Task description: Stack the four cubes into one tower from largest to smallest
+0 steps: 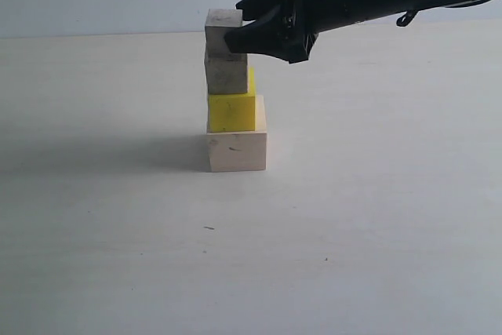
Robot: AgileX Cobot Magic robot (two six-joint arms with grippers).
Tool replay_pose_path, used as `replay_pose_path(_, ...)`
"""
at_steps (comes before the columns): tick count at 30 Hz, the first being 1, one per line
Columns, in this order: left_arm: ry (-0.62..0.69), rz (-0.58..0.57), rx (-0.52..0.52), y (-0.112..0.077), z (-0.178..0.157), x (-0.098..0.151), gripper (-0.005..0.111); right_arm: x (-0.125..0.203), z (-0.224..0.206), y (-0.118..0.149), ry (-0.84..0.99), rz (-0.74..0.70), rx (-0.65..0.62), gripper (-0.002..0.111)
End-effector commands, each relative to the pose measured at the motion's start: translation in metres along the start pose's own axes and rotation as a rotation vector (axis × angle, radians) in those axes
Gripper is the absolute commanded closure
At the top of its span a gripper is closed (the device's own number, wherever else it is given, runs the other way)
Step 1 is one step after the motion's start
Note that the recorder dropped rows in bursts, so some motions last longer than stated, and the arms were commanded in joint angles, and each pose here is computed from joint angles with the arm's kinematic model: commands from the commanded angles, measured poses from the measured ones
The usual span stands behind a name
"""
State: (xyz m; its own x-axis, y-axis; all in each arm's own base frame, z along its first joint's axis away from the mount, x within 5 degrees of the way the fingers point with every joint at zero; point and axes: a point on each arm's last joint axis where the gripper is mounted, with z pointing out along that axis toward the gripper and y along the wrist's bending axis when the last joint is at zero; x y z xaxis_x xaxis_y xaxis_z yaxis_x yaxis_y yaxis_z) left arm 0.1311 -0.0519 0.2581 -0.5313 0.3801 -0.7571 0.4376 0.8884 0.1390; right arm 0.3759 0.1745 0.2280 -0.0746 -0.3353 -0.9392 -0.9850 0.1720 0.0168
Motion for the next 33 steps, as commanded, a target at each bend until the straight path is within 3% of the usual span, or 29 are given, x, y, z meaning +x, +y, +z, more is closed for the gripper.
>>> replay_pose_path(1,-0.018,0.010,0.002,-0.001,0.000,-0.001,0.107,-0.012,-0.006,0.005,-0.022,-0.009,-0.020,0.043)
replay_pose_path(15,-0.018,0.020,0.002,-0.001,0.000,-0.001,0.107,-0.055,-0.031,0.023,-0.045,-0.082,0.015,0.043)
replay_pose_path(20,-0.018,0.017,0.004,-0.001,0.000,-0.001,0.107,-0.083,-0.047,0.036,-0.093,-0.002,0.051,0.045)
replay_pose_path(23,-0.018,0.017,0.004,-0.001,0.000,-0.001,0.107,-0.102,-0.058,0.044,-0.142,0.071,0.085,0.055)
replay_pose_path(25,-0.022,0.017,0.004,-0.001,0.000,-0.001,0.107,-0.116,-0.069,0.052,-0.166,0.121,0.127,0.075)
replay_pose_path(26,-0.031,0.017,0.004,-0.001,0.000,-0.002,0.107,-0.124,-0.075,0.057,-0.179,0.159,0.142,0.092)
replay_pose_path(28,-0.065,0.010,0.005,-0.001,-0.001,-0.005,0.107,-0.129,-0.083,0.062,-0.149,0.188,0.190,0.108)
replay_pose_path(33,-0.165,-0.062,0.002,0.001,-0.020,-0.014,0.107,-0.122,-0.104,0.070,0.080,0.311,0.393,0.108)
